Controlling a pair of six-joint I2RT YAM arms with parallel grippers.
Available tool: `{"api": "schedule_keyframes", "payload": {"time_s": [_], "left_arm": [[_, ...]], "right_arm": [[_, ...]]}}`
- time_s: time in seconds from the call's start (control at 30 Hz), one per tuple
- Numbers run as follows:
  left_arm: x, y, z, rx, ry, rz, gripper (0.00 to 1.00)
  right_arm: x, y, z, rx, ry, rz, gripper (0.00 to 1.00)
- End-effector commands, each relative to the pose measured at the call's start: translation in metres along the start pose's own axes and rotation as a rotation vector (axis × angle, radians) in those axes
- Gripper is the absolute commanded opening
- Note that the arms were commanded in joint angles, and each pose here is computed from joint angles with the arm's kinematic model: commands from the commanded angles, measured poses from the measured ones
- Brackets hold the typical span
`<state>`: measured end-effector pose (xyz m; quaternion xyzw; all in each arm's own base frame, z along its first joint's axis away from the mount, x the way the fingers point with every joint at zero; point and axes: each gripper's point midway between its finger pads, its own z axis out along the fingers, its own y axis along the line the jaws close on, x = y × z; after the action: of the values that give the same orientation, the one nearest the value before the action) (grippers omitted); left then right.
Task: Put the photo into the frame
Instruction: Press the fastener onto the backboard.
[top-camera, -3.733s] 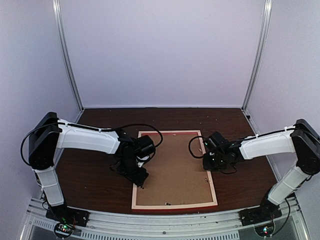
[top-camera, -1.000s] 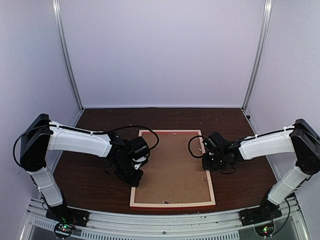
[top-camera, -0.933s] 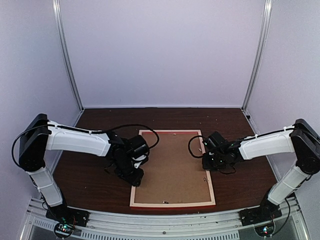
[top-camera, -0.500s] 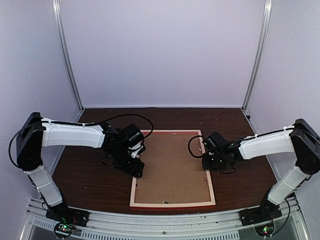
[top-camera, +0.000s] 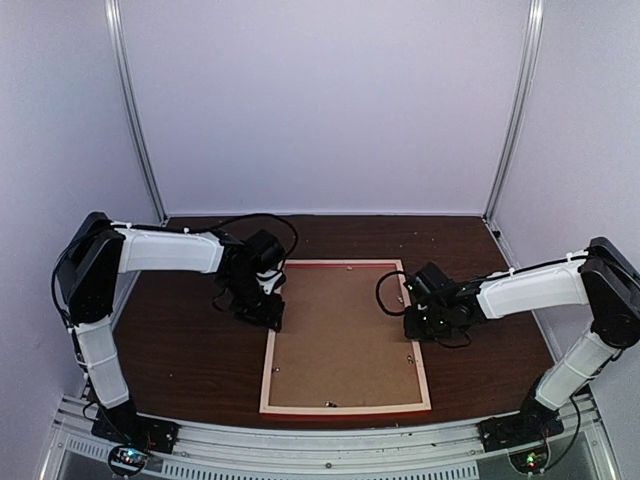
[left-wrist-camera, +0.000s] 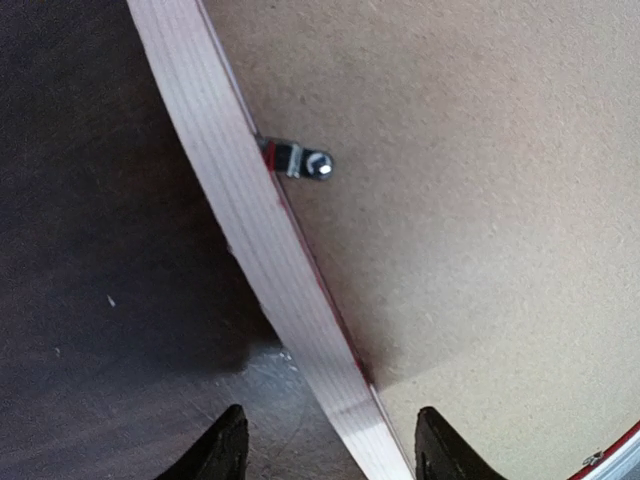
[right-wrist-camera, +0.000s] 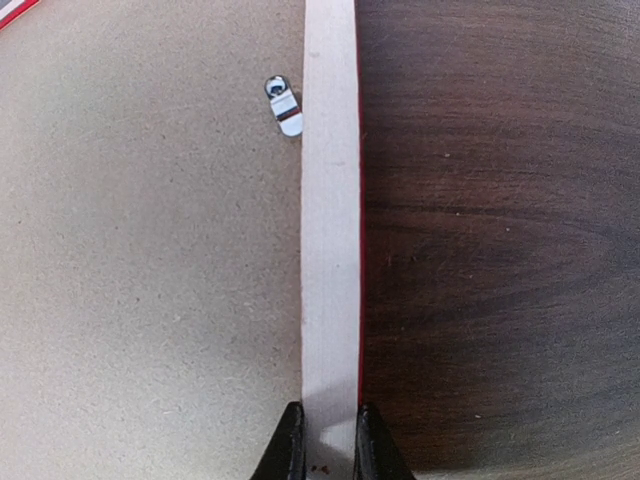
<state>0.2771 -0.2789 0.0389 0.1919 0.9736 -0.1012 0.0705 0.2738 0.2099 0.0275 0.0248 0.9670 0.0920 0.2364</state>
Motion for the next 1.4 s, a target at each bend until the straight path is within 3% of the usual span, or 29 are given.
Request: {"api": "schedule_keyframes", "payload": {"time_s": [0.0, 0.57, 1.1, 1.37], "left_arm": [[-0.017, 0.0, 0.004, 0.034, -0.006, 0.002, 0.53], [-0.009, 0.009, 0.019, -0.004, 0.024, -0.033, 0.3], [0.006, 0.025, 0.017, -0.049, -0.029, -0.158, 0.21], [0.002, 0.024, 0.015, -0.042, -0.047, -0.176, 0.19]], "right_arm": [[0.03, -0.007, 0.006, 0.031, 0.104, -0.012, 0.0], [0.037, 0.005, -0.005, 0.006, 0.106, -0.018, 0.01], [0.025, 0.018, -0.035, -0.028, 0.128, -0.093, 0.38], [0.047, 0.023, -0.05, -0.08, 0.197, -0.137, 0.58]]}}
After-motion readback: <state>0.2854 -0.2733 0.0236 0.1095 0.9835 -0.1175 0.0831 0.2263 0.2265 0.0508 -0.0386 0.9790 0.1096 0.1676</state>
